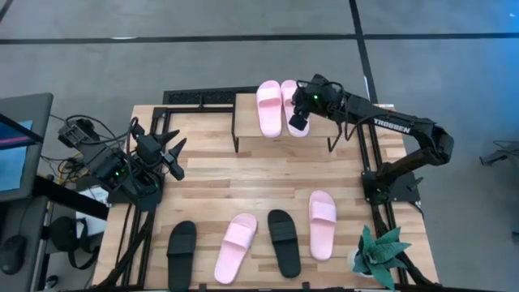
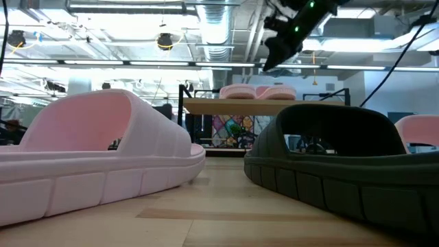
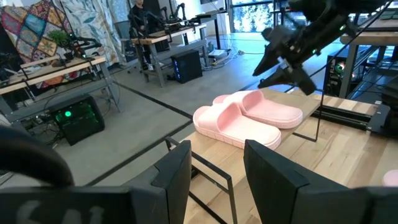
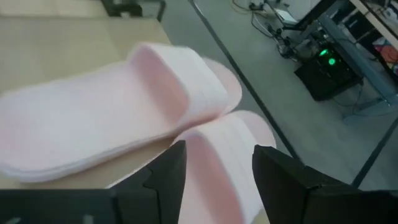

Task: Pick and place slides into the shelf
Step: Put the left black slide under the shelf

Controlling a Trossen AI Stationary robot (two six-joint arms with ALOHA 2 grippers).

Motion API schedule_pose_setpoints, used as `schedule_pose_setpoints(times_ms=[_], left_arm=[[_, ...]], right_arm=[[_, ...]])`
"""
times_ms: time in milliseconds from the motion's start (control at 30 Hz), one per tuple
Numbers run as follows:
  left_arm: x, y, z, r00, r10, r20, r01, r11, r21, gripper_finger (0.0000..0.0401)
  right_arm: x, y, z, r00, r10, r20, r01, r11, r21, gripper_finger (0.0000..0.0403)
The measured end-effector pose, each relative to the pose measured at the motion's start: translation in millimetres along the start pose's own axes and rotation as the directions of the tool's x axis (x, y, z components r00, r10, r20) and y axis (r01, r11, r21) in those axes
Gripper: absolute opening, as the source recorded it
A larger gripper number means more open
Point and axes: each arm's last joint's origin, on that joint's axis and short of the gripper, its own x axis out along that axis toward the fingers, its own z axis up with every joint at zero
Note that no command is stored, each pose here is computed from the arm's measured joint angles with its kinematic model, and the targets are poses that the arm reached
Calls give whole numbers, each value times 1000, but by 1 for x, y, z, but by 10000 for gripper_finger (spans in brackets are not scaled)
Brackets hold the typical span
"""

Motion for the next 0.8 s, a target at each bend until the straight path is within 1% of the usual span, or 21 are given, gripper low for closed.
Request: schedule_pose_setpoints(times_ms=[100,300,433,533,667,733,800], left_arm=[[0,0,0,1000,0,0,0,1000,1,139],[0,-1,-1,1000,-3,-6,3,1000,17,139],[1,-9,-5,997,-31,-74,36,997,65,139],[1,-18,-9,984,-68,-167,88,990,112,139],[1,-30,-17,939,-132,-318,189,970,154,139],[1,-36,-20,898,-172,-405,252,956,152,139],[-1,-42,-23,840,-227,-493,327,937,126,139]], right_arm=[[-20,1,10,999,20,31,-19,1000,-14,168],[-78,4,26,979,62,193,-59,998,-21,159],[-118,9,28,946,109,305,-111,994,-13,154],[-143,13,24,921,160,356,-173,985,5,150],[-170,22,20,879,237,415,-272,962,27,145],[-180,27,19,855,278,438,-322,946,29,142],[-188,34,19,834,319,450,-368,930,22,139]])
